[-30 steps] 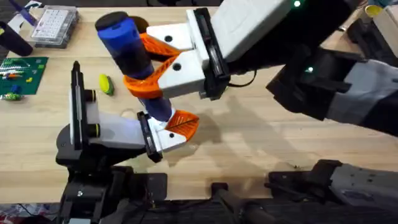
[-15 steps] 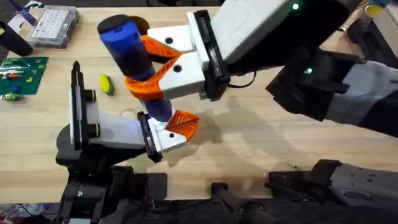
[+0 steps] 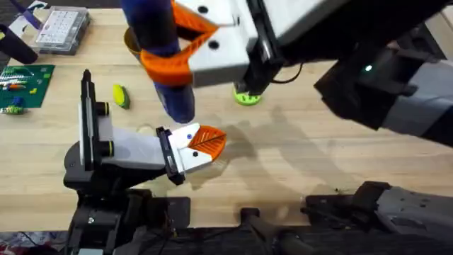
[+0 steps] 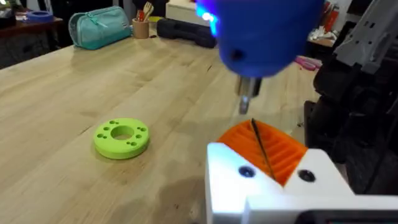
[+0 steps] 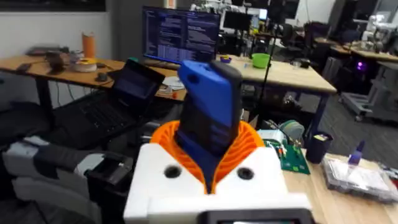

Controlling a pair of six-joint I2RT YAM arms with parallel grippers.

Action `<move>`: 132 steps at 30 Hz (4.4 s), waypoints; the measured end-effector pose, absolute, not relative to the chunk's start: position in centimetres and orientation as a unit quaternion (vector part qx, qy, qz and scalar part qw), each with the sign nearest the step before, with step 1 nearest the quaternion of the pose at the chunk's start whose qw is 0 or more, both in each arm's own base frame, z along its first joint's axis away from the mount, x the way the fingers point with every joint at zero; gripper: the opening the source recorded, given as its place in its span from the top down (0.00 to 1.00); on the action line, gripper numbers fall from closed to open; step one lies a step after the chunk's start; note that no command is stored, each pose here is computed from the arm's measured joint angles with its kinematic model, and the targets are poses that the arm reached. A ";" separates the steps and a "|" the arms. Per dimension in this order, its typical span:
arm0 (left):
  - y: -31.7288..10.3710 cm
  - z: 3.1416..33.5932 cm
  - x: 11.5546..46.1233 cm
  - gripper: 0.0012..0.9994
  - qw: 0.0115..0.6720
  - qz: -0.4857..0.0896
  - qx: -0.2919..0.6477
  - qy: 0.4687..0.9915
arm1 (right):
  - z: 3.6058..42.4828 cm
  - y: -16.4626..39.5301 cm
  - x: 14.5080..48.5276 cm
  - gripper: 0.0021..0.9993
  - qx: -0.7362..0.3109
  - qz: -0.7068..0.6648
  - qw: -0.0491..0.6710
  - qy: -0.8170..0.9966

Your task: Pick up the gripper from the table and insert it into the empty holder that is missing its gripper. Then pick up a screw, insert it into the mounting hole, and use the screwdriver to tighten it. Finally, clean up the table by picking up the vegetable and placing it into the bucket.

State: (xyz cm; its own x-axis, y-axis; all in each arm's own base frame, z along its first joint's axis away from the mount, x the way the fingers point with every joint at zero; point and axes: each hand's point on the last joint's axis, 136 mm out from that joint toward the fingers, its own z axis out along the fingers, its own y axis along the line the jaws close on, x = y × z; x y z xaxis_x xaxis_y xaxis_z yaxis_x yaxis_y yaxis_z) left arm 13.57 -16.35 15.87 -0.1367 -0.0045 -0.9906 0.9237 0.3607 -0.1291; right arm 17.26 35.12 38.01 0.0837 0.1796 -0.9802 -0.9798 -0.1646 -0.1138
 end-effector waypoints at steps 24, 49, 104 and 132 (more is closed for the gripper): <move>-16.3 15.9 13.6 1.00 0.544 -0.426 0.371 0.621 | 33.2 24.1 31.4 0.98 -0.470 0.119 0.472 0.737; -16.3 15.9 13.6 1.00 0.545 -0.425 0.370 0.621 | 10.3 7.2 42.4 0.98 -0.636 -0.120 0.145 0.749; -16.0 18.2 14.6 0.01 0.579 -0.418 0.347 0.608 | 19.9 11.1 41.6 0.00 -0.589 -0.205 0.238 0.745; -11.5 23.4 22.5 0.01 0.437 -0.276 0.204 0.831 | 35.7 12.1 27.4 0.00 -0.226 -0.015 0.467 0.855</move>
